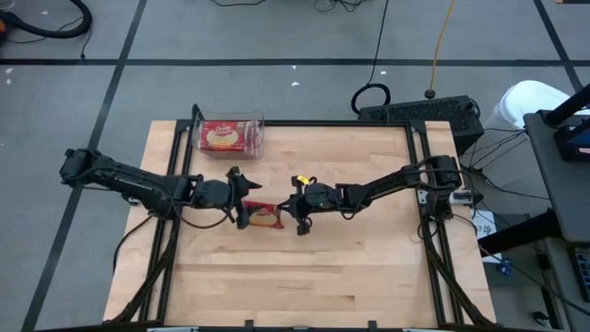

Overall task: Sort popcorn bags into baskets
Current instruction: Put the red popcorn bag into the transparent bin

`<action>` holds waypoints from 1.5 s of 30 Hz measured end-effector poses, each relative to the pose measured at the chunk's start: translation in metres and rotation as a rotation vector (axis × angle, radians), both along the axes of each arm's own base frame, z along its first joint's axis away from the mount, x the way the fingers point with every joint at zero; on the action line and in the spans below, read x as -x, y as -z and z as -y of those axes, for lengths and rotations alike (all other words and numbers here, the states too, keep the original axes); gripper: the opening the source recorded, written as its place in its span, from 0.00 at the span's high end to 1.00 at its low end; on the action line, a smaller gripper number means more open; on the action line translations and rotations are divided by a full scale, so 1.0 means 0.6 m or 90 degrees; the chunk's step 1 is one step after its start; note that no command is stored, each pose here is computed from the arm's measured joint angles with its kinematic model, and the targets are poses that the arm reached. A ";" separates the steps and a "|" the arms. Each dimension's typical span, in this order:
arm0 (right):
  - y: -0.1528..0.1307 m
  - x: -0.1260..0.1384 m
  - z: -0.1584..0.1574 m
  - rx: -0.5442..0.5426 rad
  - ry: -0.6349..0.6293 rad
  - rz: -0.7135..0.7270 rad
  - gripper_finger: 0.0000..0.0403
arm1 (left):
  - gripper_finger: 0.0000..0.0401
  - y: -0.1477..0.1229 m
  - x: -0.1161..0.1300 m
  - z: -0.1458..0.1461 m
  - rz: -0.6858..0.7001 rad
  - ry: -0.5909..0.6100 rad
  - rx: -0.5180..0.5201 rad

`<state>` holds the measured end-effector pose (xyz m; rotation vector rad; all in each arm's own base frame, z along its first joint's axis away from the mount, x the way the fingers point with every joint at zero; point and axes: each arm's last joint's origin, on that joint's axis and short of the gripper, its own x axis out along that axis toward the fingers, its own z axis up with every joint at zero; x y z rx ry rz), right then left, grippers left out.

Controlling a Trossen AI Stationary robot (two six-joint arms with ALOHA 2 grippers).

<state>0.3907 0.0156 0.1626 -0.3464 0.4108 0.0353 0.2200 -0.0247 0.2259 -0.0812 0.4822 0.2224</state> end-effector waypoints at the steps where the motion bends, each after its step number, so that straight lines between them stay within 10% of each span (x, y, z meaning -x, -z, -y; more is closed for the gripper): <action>1: 0.000 0.000 -0.003 0.010 -0.008 0.002 1.00 | 0.20 0.004 0.001 -0.002 -0.016 0.005 0.004; 13: -0.012 -0.004 -0.018 0.011 -0.004 0.051 1.00 | 0.22 0.042 -0.013 -0.006 -0.110 0.094 0.122; 20: -0.017 -0.004 -0.031 0.033 -0.027 0.072 1.00 | 0.43 0.070 -0.036 -0.004 -0.135 0.134 0.113; 28: -0.044 0.006 -0.035 -0.004 0.028 0.076 1.00 | 0.94 0.056 -0.034 -0.011 -0.104 0.179 0.049; 32: -0.096 0.037 -0.045 0.025 0.135 0.083 0.95 | 0.91 0.024 -0.020 -0.026 -0.054 0.173 -0.001; 40: -0.106 0.141 -0.048 -0.024 0.280 0.142 0.80 | 0.92 -0.075 0.025 -0.084 0.111 -0.076 -0.285; 45: -0.059 0.198 -0.044 -0.093 0.282 0.195 0.75 | 0.93 -0.115 0.027 -0.127 0.231 -0.276 -0.348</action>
